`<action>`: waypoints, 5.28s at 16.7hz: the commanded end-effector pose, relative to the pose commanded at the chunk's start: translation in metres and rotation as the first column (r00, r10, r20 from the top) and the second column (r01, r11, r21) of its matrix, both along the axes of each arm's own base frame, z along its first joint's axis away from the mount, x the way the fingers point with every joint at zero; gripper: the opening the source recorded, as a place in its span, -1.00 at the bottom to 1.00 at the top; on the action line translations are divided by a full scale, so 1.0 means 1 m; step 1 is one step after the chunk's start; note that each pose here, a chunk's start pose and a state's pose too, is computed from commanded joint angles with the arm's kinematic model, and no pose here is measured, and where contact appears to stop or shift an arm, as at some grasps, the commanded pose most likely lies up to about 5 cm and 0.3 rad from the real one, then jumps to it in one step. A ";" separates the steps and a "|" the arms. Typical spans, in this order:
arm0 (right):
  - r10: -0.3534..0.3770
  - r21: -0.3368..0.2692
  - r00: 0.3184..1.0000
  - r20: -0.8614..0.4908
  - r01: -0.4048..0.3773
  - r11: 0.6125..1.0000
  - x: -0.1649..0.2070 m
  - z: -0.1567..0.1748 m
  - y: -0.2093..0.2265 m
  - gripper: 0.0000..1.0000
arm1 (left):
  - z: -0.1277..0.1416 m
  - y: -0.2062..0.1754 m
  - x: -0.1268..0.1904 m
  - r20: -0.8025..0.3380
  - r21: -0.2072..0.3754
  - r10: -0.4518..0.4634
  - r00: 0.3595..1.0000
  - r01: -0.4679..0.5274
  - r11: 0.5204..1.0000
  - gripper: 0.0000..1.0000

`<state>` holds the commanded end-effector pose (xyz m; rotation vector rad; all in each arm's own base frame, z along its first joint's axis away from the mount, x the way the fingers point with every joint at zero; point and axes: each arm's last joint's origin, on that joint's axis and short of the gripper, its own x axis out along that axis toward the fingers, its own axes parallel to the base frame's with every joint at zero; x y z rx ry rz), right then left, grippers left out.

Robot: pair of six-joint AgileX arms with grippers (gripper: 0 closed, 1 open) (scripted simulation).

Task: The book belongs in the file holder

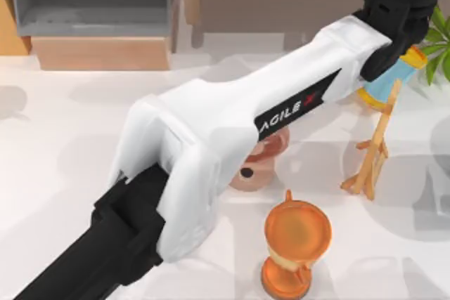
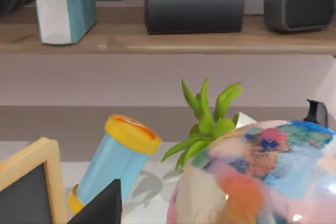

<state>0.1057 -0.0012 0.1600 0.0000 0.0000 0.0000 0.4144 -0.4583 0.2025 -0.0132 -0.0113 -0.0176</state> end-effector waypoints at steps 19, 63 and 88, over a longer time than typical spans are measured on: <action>0.000 0.000 1.000 0.000 0.000 1.000 0.000 0.000 0.000 1.00 | 0.001 0.003 0.008 0.000 0.000 0.000 1.000 0.000 1.000 -0.21; 0.000 0.000 1.000 0.000 0.000 1.000 0.000 0.000 0.000 1.00 | 0.066 0.112 -0.112 -0.233 0.768 -0.203 0.951 0.308 0.562 -1.00; 0.000 0.000 1.000 0.000 0.000 1.000 0.000 0.000 0.000 1.00 | -0.051 0.388 -0.076 -0.239 0.971 -0.025 0.971 0.239 -0.018 -1.00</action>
